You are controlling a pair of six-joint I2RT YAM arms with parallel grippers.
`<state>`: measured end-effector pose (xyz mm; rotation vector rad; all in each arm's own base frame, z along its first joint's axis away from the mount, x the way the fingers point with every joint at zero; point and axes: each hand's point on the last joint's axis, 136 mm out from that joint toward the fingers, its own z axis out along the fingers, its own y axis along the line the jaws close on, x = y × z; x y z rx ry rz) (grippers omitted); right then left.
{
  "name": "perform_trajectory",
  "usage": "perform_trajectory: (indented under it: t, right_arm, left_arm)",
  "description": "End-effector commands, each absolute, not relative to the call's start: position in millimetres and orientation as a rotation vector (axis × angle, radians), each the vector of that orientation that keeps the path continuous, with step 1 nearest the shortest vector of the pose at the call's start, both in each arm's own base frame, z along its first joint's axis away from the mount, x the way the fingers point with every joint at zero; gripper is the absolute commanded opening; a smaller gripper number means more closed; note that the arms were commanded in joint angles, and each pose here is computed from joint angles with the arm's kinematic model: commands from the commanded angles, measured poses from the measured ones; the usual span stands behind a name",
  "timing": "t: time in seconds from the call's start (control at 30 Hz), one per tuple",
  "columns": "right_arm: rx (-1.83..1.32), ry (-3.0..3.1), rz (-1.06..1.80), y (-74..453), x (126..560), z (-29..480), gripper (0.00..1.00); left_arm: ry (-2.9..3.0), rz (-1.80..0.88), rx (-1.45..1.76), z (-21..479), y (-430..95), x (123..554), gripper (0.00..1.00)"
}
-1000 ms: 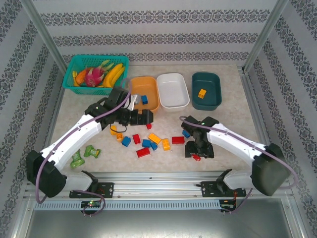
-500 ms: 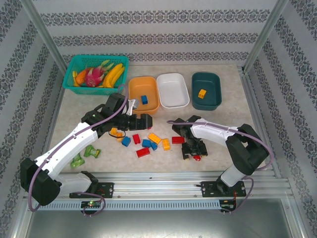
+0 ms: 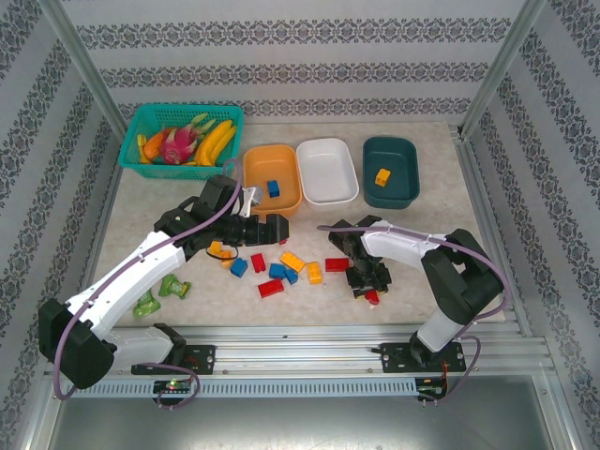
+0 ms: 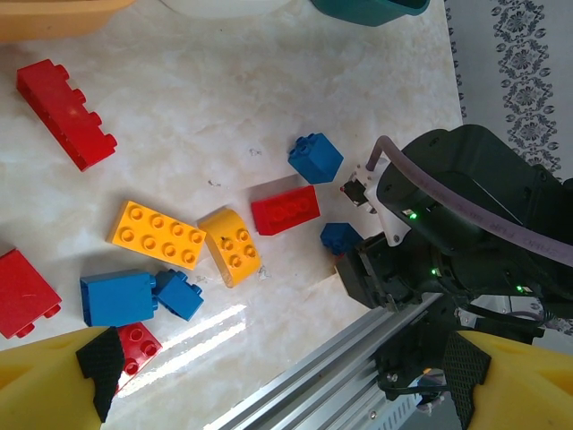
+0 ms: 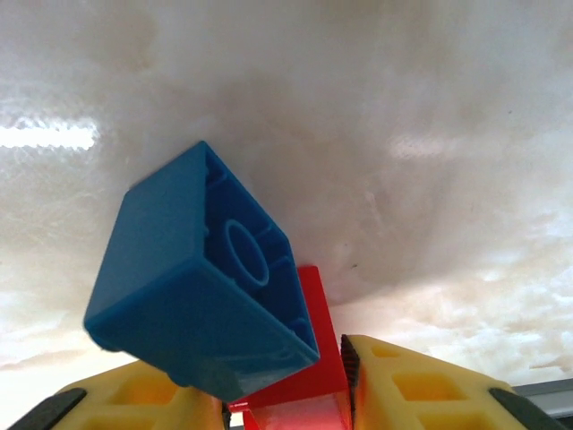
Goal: Sort the legos into containers by color
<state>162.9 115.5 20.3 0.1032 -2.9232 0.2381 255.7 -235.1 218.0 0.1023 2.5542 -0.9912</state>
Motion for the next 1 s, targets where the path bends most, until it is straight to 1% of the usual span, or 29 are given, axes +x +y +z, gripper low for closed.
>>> perform_trajectory:
  t: [0.0,0.2,0.33,0.43,0.53,0.63,0.77,0.9,0.97]
  right_arm:
    - [0.114,-2.91,0.257,112,161,18,0.36]
    - [0.109,-2.934,0.275,107,160,24,0.25]
    - [0.091,-2.964,0.249,109,160,39,0.23]
    - [0.069,-3.004,0.227,110,163,58,0.21]
    - [0.062,-3.083,0.187,115,174,90,0.19]
    - [0.083,-3.208,0.101,130,202,130,0.19]
    - [0.083,-3.358,-0.054,160,263,176,0.17]
    - [-0.003,-3.429,-0.217,182,337,192,0.16]
    - [-0.016,-3.467,-0.238,190,375,194,0.15]
  left_arm:
    - [2.513,-1.045,0.135,227,-247,257,0.94]
    - [2.477,-1.103,0.147,237,-254,257,0.94]
    - [2.461,-1.129,0.138,241,-258,259,0.94]
    - [2.437,-1.157,0.12,248,-261,262,0.94]
    - [2.404,-1.182,0.098,259,-265,269,0.94]
    - [2.383,-1.169,0.063,266,-264,278,0.95]
    - [2.352,-1.175,-0.017,277,-256,300,0.96]
    - [2.307,-1.172,-0.106,290,-239,333,0.97]
    - [2.29,-1.158,-0.137,294,-231,349,0.97]
